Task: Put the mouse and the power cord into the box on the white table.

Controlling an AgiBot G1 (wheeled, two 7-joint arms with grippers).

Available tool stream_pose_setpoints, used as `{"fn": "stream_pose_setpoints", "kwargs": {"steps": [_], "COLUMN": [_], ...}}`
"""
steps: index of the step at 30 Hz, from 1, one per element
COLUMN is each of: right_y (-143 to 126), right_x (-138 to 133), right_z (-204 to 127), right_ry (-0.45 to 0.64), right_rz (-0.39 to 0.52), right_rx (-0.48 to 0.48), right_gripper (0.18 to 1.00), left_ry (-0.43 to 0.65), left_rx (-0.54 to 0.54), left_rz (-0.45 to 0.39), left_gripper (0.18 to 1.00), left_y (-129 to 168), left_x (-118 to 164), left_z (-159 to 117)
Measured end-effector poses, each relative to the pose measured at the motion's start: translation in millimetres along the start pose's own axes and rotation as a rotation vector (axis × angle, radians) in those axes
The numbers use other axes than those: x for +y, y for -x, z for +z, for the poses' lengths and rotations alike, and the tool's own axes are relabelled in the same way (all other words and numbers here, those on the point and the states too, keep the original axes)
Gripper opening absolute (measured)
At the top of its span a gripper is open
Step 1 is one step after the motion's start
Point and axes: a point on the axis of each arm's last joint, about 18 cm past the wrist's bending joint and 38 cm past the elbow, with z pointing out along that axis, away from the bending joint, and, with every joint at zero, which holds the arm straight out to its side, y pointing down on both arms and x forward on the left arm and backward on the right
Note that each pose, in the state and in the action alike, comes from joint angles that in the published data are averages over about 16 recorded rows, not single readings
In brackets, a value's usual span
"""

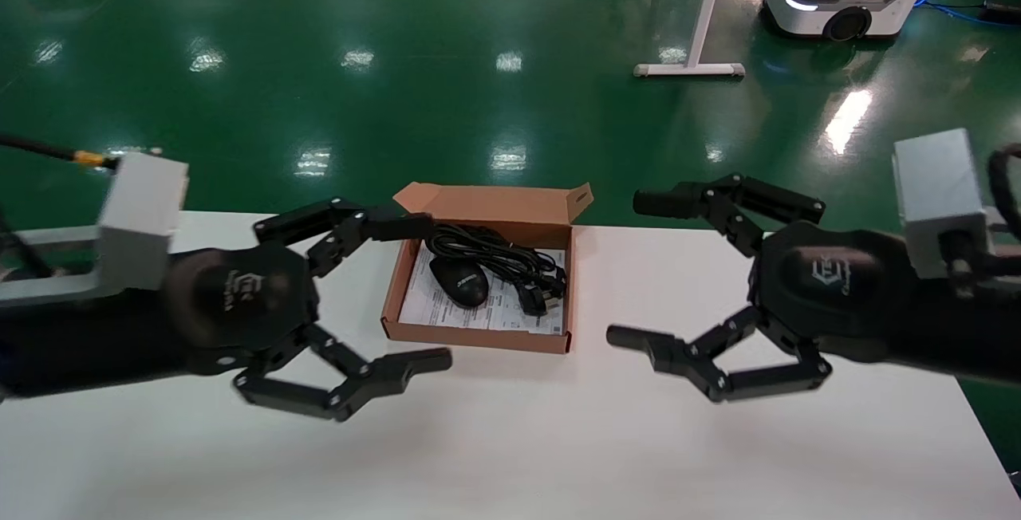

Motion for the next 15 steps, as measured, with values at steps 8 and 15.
{"fn": "stream_pose_setpoints", "kwargs": {"steps": [8,15], "right_y": [31,42], "right_x": [-15,-20], "right_z": [-3,-4], "right_ry": [-0.031,-0.039], "right_rz": [0.05,0.065], "right_rx": [-0.076,-0.104], "right_gripper": [1.001,1.001], "left_ry": [-0.01,-0.011], "left_rx": [0.03,0.04], "left_rz": [0.009,0.015], "left_gripper": [1.0,1.0], "left_y": [-23,-30], "left_x": [-19,-24], "left_z": [-19,-23]}}
